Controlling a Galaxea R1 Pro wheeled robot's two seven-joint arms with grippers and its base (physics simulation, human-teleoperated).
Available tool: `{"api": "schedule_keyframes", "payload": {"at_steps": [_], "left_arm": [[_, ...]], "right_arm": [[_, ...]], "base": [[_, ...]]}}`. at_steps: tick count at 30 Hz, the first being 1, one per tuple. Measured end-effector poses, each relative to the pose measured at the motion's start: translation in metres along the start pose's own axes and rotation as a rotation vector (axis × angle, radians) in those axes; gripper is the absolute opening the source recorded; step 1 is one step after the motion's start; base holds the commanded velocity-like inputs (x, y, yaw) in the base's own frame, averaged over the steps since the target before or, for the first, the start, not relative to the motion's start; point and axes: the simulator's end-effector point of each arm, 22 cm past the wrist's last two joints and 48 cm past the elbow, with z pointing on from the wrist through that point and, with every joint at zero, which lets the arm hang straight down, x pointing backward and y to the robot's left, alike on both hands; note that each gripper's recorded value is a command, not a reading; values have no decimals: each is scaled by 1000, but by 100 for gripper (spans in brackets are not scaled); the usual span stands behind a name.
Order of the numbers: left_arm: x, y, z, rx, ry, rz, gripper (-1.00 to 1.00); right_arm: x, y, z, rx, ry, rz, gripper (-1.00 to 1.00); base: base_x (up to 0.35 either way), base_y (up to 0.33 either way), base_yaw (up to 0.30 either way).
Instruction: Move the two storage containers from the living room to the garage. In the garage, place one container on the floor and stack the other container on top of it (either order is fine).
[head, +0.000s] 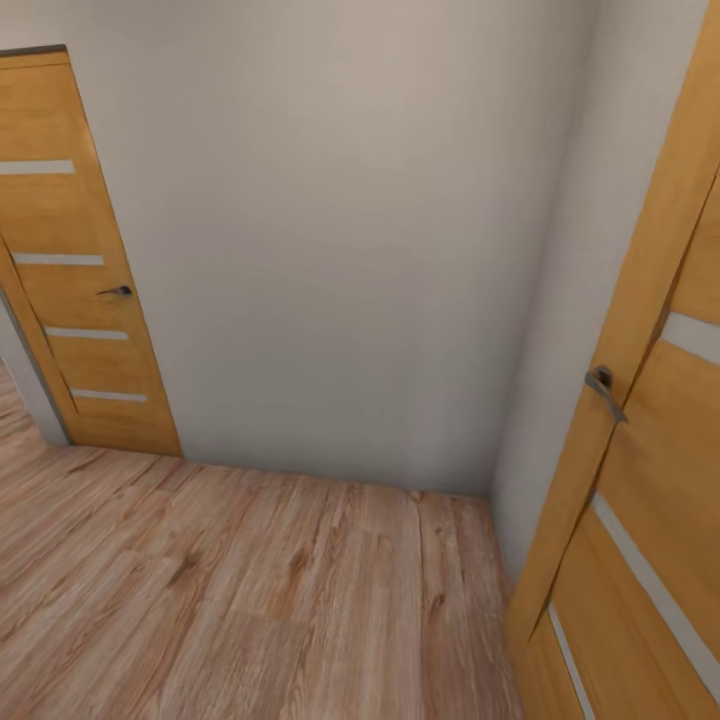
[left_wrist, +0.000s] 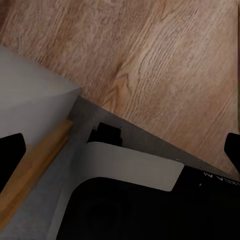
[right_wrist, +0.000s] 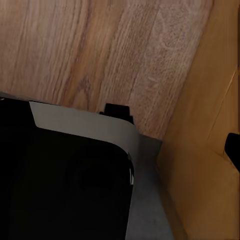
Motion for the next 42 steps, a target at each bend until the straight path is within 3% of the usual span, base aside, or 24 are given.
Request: {"api": "schedule_keyframes", "payload": {"at_steps": [7, 42], "left_arm": [[0, 0, 0, 0, 0, 0, 100], [3, -2, 0, 5, 3, 2, 100]], "right_arm": [[0, 0, 0, 0, 0, 0, 100], [0, -1, 0, 2, 0, -6, 100]], "base": [[318, 0, 0], [0, -30, 0]]}}
